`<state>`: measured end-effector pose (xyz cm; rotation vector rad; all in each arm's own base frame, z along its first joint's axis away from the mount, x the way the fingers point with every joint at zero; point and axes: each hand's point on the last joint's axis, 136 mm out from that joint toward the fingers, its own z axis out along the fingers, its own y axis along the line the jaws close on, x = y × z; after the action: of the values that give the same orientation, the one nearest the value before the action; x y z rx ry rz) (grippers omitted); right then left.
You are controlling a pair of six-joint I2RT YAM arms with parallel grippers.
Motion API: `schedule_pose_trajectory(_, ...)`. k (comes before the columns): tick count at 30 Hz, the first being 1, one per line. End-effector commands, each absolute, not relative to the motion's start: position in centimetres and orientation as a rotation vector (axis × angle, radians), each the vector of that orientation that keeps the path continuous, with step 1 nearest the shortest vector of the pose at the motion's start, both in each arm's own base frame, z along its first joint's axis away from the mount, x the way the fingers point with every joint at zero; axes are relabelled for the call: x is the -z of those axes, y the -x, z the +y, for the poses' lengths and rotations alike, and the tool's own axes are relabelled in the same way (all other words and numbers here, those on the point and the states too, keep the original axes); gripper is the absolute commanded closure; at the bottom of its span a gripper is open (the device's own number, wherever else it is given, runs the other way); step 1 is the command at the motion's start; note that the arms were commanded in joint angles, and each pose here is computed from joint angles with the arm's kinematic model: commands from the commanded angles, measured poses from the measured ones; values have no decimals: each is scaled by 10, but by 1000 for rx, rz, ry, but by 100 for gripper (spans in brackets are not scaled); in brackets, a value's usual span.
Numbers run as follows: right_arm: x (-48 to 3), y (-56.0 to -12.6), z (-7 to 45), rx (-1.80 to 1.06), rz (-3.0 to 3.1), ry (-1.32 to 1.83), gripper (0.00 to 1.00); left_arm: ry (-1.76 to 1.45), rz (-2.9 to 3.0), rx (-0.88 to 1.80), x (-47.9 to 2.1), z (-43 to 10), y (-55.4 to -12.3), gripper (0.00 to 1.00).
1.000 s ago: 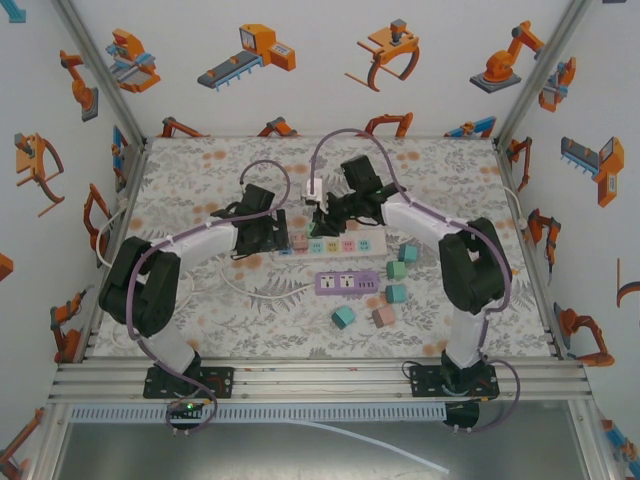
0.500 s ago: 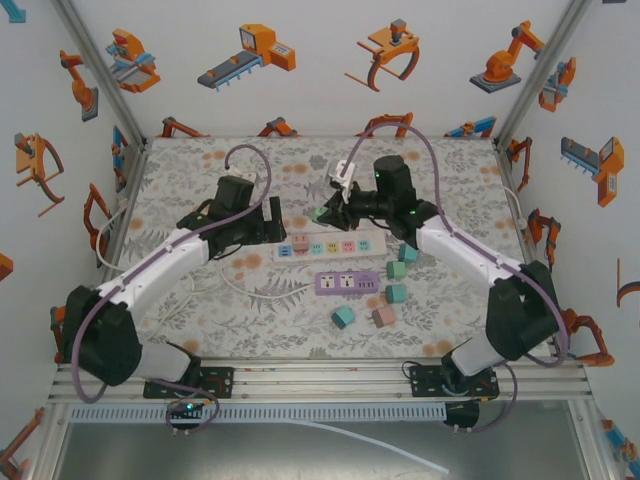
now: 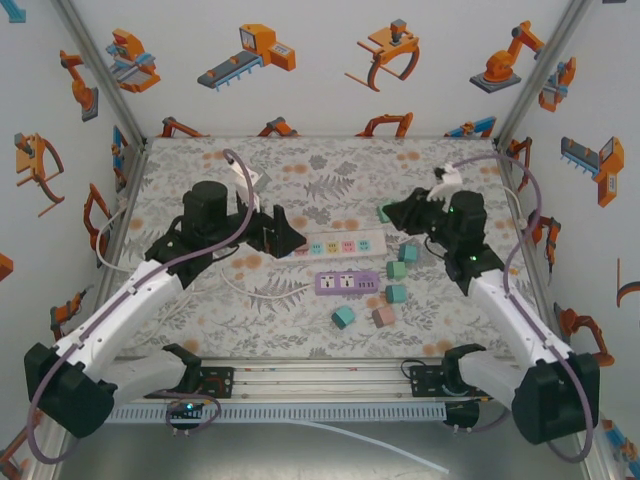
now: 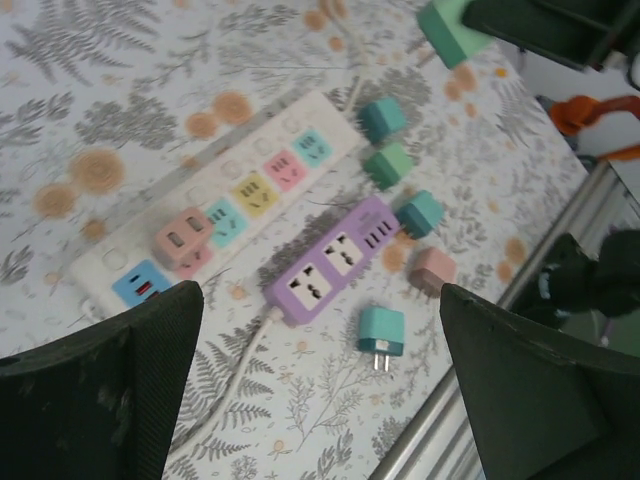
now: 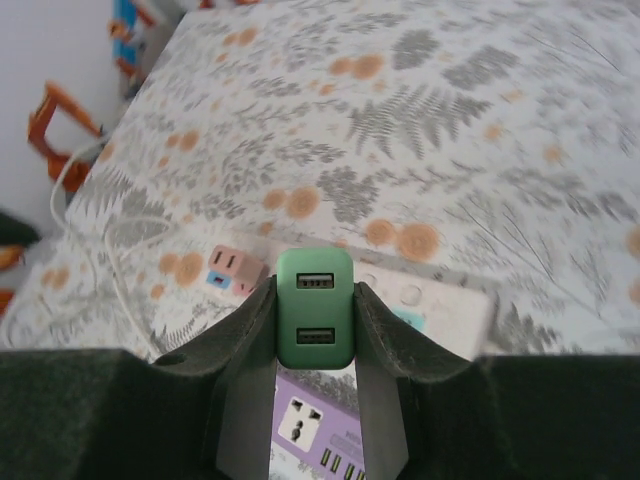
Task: Pull the plug off the socket
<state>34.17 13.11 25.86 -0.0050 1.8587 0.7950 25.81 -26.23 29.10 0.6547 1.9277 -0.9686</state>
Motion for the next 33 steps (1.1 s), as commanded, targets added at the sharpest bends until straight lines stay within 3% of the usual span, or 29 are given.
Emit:
schedule_pose_trajectory(1, -248, -337, 97, -889, 1833, -329, 85, -865, 1754, 1091, -316, -280, -224, 4)
schedule_pose_trajectory(11, -155, -297, 21, -749, 1876, -804, 84, -1009, 1629, 1180, -342, -291, -179, 0)
schedule_pose_trajectory(26, -80, -281, 13, -716, 1943, -963, 83, -1038, 1594, 1150, -355, -291, -164, 3)
schedule_pose_trajectory(29, -71, -280, 14, -713, 1967, -972, 78, -1049, 1611, 1129, -350, -291, -164, 3)
schedule_pose_trajectory(33, -62, -278, 11, -688, 1989, -999, 65, -1063, 1642, 1103, -343, -293, -165, 3)
